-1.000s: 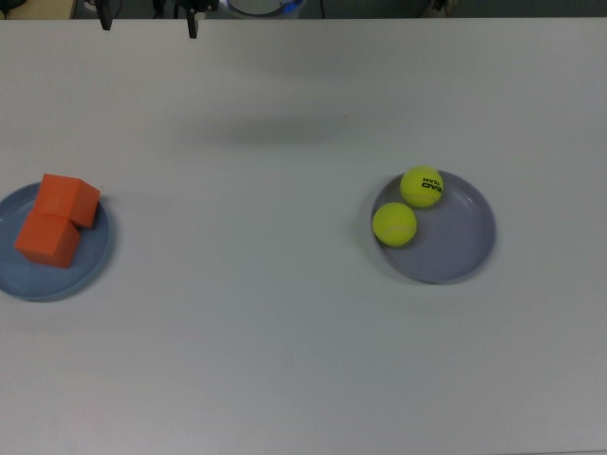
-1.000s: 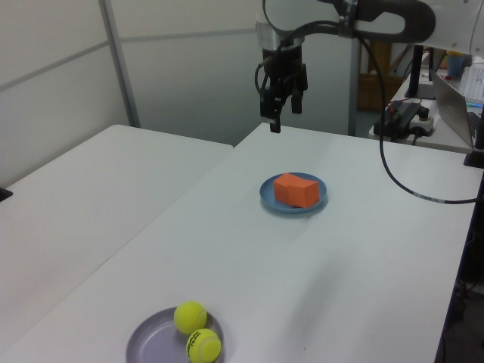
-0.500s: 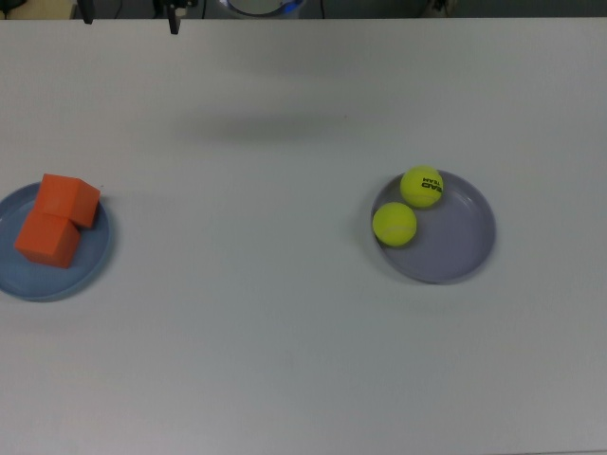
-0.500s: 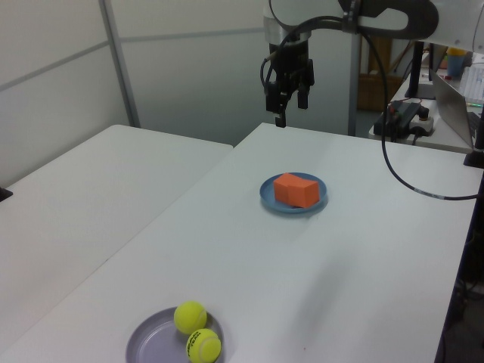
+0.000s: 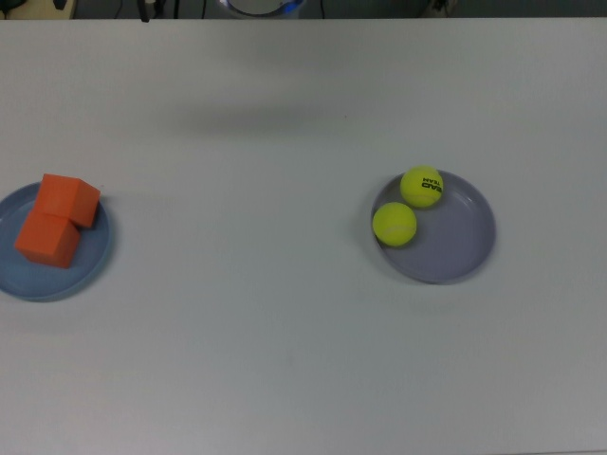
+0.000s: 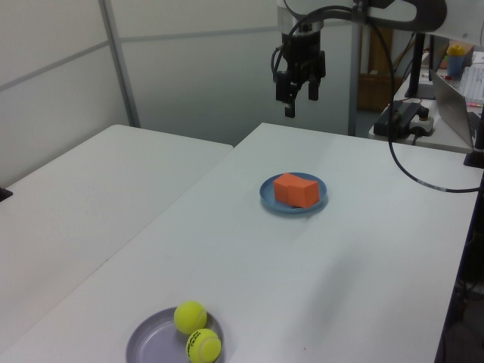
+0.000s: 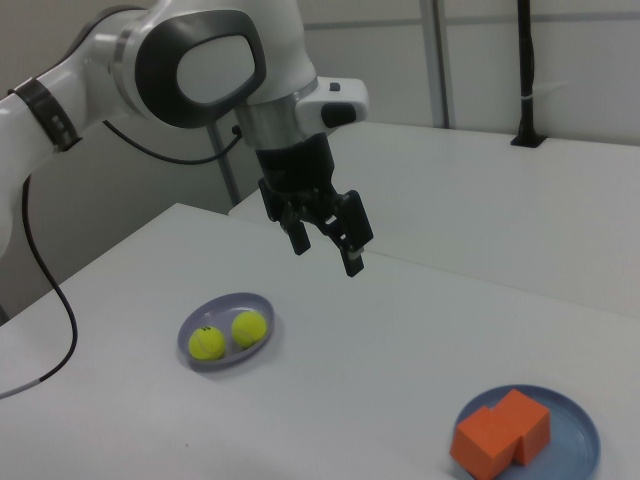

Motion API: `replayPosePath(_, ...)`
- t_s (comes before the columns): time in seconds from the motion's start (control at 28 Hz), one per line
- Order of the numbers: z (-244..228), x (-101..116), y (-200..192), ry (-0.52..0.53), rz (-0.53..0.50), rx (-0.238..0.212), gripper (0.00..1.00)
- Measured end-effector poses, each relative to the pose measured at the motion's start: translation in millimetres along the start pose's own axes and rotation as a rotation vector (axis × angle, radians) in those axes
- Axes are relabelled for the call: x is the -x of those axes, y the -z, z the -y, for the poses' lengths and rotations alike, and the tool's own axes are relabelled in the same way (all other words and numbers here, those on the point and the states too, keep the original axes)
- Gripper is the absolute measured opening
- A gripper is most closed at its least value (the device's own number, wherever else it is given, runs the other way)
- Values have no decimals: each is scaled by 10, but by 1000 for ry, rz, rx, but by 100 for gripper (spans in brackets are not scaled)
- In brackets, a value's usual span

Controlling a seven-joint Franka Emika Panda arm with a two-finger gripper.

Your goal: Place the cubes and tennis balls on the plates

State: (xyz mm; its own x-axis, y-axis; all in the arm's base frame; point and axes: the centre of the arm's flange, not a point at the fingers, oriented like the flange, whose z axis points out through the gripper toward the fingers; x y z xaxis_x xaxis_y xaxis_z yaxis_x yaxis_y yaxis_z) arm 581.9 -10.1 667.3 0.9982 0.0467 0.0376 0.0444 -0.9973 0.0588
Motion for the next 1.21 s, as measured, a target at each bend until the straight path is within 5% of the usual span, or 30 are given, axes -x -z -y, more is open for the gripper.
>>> replayPosePath(1.21, -97, 24, 27, -22, -4, 10, 100)
